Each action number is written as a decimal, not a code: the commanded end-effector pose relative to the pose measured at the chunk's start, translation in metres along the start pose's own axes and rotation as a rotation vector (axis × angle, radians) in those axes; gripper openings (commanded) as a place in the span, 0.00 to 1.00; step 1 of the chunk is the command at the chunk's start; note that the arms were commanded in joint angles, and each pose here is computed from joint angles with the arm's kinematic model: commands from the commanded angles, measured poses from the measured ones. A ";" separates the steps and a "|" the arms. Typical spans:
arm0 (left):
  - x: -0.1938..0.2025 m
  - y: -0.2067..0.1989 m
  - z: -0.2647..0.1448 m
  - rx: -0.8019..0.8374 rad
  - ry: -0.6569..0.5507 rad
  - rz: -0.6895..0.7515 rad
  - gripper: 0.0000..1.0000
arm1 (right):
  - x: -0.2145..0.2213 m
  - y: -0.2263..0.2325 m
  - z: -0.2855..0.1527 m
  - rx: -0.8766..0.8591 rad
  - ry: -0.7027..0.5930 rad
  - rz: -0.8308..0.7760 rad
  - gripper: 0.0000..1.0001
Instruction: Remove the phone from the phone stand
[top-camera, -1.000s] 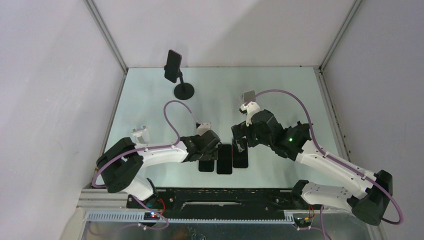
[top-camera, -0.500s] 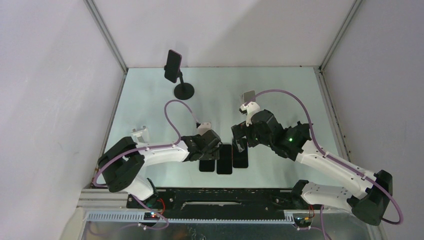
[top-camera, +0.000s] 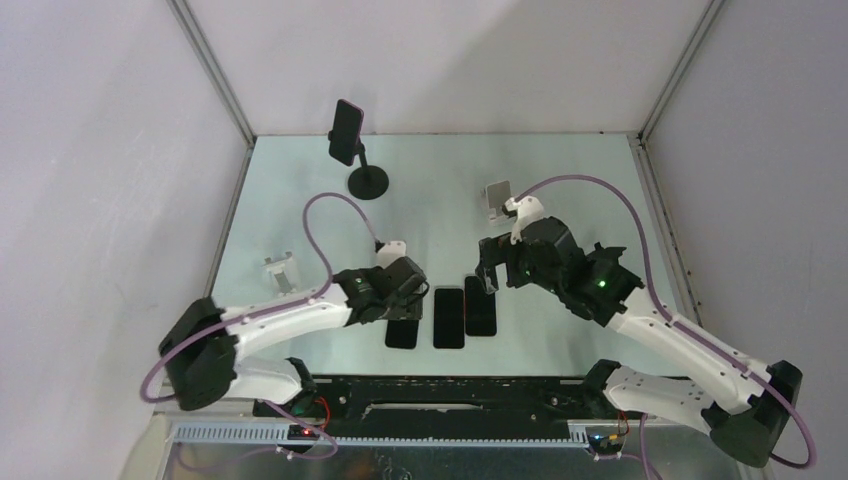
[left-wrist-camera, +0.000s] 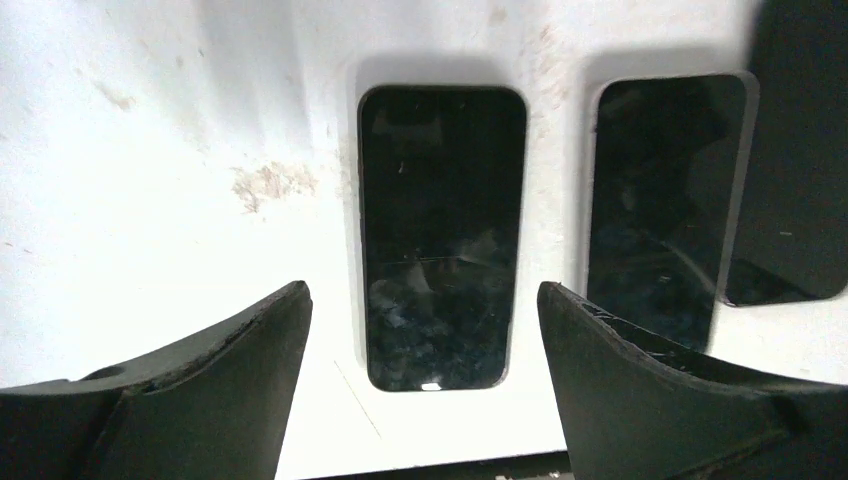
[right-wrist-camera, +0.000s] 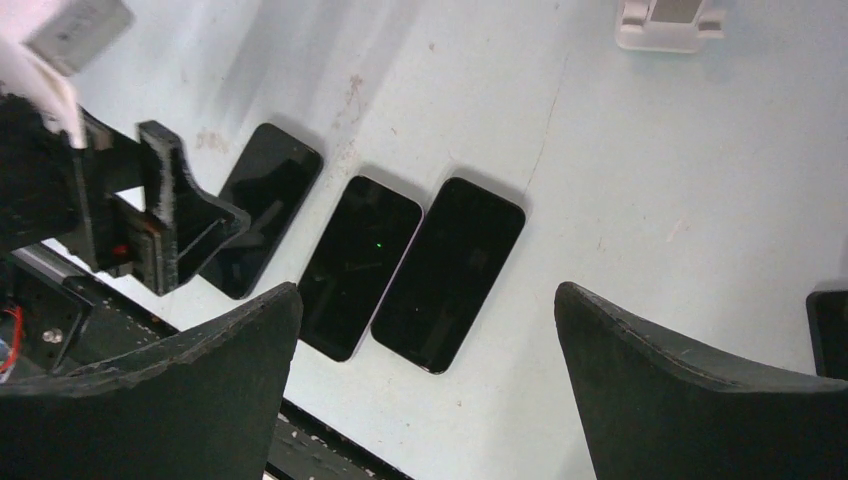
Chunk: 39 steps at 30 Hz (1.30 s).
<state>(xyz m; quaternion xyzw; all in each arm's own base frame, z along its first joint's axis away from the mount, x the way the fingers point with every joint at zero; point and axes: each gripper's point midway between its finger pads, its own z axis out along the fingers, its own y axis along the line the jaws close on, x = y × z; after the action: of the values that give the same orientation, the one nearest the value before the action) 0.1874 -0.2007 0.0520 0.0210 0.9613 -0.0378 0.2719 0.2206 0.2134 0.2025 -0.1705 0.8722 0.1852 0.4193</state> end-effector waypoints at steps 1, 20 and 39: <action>-0.044 -0.005 -0.038 0.069 -0.150 0.024 0.90 | -0.017 -0.001 -0.011 -0.027 -0.062 0.069 0.99; -0.208 0.048 -0.174 0.221 -0.614 0.066 0.92 | -0.008 -0.008 -0.015 -0.039 -0.016 0.075 0.99; -0.349 0.098 -0.204 0.135 -0.886 0.461 0.92 | 0.009 -0.009 -0.022 -0.038 0.048 0.094 0.99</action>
<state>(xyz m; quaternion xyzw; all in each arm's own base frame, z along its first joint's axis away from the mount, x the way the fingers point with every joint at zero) 0.3619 -0.0995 0.3597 0.1750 0.7727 -0.0630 0.6070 0.2092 0.1943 0.2014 -0.1471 0.8870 0.2056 0.3864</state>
